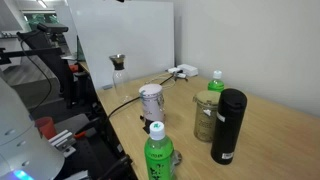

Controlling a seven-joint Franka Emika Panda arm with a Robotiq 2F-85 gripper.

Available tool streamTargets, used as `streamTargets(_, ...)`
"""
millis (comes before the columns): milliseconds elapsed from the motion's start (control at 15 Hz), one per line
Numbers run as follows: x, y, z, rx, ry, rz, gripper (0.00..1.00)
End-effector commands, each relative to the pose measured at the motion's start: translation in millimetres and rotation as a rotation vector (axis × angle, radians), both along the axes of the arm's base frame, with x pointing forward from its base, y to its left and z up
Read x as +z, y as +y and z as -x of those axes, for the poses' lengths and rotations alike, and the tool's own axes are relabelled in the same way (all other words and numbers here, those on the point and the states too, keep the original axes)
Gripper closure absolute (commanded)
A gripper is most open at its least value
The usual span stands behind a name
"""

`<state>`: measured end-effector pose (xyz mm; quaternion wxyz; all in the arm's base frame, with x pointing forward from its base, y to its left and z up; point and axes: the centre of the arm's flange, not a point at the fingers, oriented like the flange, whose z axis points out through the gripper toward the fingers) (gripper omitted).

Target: Pick the black bottle and move it to the left on the table

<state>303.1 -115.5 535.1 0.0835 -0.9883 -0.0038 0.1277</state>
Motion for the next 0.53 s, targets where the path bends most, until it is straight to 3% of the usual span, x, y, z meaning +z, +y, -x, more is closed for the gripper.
streamTargets(0,0.0,0.0,0.0,0.000,0.000,0.000,0.00)
streamTargets(333,-27.3,0.3,-13.8,-0.080,0.001,-0.026,0.00)
streamTargets(467,-42.5,-1.3,-25.5,-0.169,-0.043,-0.015,0.00)
